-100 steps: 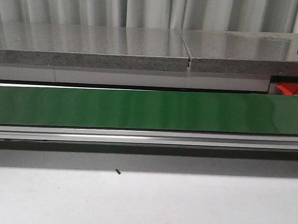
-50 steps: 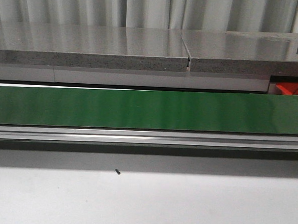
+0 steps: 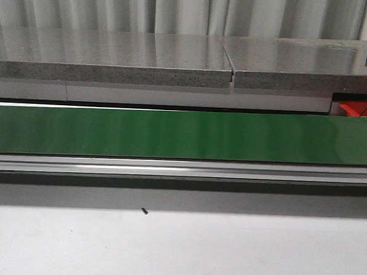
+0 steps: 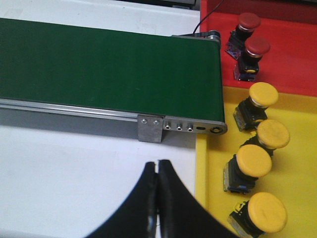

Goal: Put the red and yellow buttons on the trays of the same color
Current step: 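Lower the red button onto the green belt start and open the left gripper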

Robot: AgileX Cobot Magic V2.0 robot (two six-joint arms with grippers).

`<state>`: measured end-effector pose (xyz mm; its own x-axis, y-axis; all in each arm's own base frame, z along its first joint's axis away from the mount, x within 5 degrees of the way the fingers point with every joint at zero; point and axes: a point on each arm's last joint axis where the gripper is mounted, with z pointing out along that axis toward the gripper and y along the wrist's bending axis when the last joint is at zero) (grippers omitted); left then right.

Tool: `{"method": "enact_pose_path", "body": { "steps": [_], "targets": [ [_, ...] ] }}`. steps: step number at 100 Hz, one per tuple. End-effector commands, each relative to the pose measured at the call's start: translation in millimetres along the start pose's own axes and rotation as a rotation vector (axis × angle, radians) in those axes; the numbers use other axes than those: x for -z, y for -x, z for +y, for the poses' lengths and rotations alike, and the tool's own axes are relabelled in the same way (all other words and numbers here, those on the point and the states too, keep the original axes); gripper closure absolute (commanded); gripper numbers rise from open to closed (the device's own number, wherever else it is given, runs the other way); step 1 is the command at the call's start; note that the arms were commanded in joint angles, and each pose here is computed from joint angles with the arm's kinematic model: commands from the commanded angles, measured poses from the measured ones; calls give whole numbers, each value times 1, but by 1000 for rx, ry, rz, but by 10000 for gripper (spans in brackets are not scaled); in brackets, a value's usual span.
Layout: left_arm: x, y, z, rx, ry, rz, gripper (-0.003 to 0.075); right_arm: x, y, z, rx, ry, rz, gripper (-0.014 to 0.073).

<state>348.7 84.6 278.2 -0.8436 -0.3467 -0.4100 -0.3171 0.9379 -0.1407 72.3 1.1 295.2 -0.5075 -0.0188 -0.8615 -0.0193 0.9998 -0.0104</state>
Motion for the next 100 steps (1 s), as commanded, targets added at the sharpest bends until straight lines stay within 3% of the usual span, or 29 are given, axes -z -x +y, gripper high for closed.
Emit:
{"method": "enact_pose_path", "body": {
  "steps": [1, 12, 29, 36, 55, 72, 100],
  "targets": [
    [18, 6, -7, -4, -24, -65, 589, 4, 12, 0, 10, -4, -82, 686],
    [12, 4, -6, -6, -23, -31, 518, 4, 12, 0, 10, -4, -82, 686],
    [11, 4, -9, -8, -57, -24, 216, 4, 12, 0, 10, -4, -82, 686],
    [13, 4, -12, -16, -85, -28, 158, 4, 12, 0, 10, -4, -82, 686],
    [17, 4, -14, -4, -105, -38, 155, 4, 12, 0, 10, -4, -82, 686],
    [34, 7, -16, -17, -109, -121, 155, 4, 12, 0, 10, -4, -82, 686],
    [47, 17, 21, 12, 1, -222, 155, 4, 12, 0, 10, -4, -81, 686]
  ]
}}
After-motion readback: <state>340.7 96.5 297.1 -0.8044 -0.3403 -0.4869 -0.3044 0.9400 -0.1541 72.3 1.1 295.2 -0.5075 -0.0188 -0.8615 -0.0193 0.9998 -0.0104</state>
